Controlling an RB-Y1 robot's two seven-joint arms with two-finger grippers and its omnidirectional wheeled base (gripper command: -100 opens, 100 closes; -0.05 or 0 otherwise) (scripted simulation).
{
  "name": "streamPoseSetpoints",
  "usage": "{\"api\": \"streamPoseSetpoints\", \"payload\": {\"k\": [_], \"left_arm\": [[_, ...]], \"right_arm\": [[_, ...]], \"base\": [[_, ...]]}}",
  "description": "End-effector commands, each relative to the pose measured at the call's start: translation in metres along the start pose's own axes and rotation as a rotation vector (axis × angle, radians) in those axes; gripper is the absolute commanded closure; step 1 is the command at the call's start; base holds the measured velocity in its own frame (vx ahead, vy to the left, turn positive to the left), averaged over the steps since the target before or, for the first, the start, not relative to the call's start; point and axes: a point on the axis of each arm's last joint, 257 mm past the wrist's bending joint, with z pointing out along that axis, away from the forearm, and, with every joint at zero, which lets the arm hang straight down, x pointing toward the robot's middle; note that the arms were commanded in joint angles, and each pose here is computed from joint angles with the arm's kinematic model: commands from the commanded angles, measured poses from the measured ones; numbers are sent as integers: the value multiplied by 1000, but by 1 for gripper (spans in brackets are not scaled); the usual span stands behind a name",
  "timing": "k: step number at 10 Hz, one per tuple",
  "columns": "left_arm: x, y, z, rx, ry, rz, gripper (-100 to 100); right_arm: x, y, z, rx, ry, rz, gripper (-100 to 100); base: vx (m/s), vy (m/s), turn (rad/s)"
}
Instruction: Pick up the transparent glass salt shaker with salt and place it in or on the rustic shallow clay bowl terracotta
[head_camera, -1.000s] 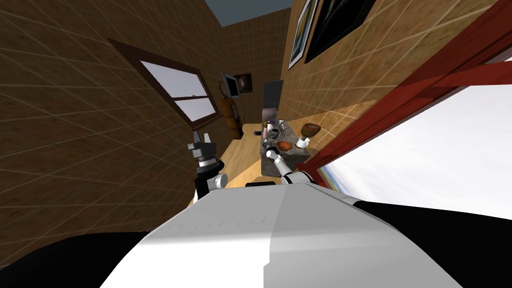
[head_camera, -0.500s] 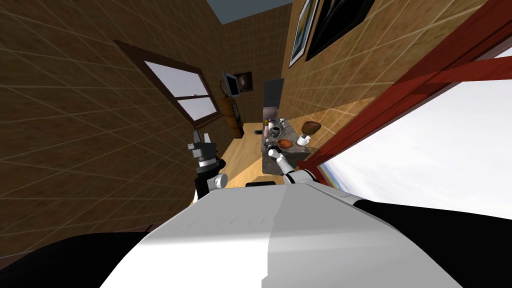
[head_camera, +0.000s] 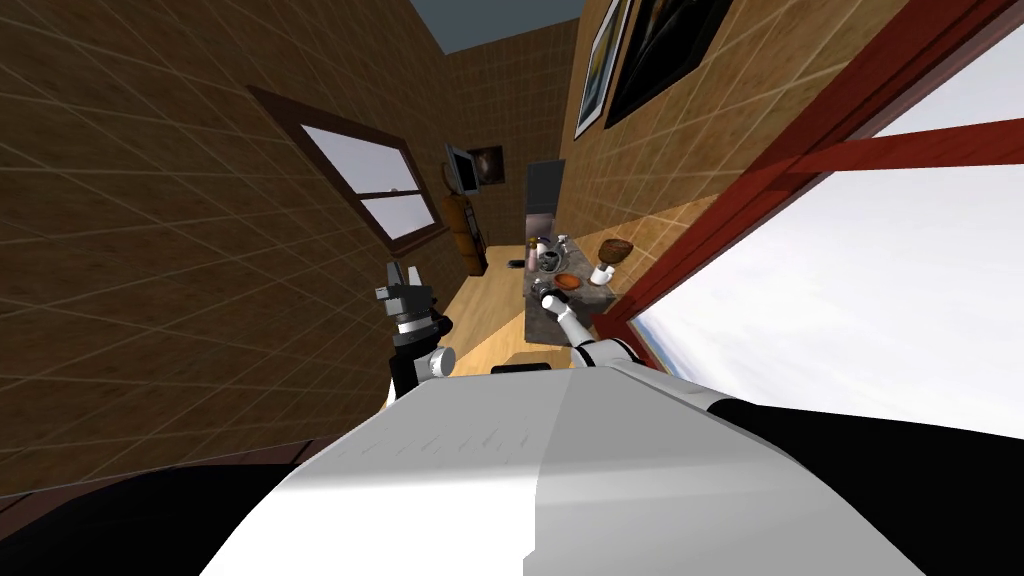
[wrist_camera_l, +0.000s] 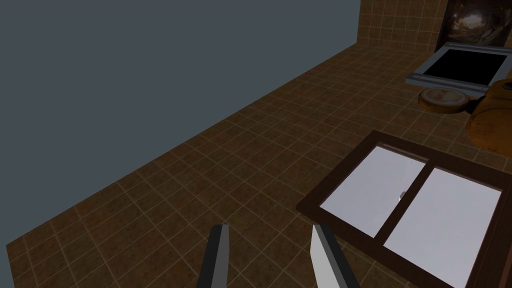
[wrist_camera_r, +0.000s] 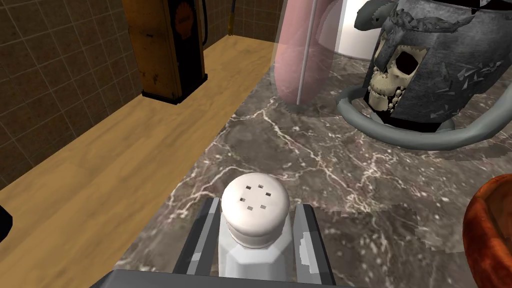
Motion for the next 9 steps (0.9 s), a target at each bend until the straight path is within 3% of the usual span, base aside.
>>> {"api": "streamPoseSetpoints", "payload": {"k": [1,9], "left_arm": [[0,0,0,0,0,0,0],[0,0,0,0,0,0,0]], "right_arm": [[-5,5,0,21,-31,-5,100],[-6,-5,-2,152,-101,-5,100]], "base": [[-126,27,-70],[-60,-4,-60]]}}
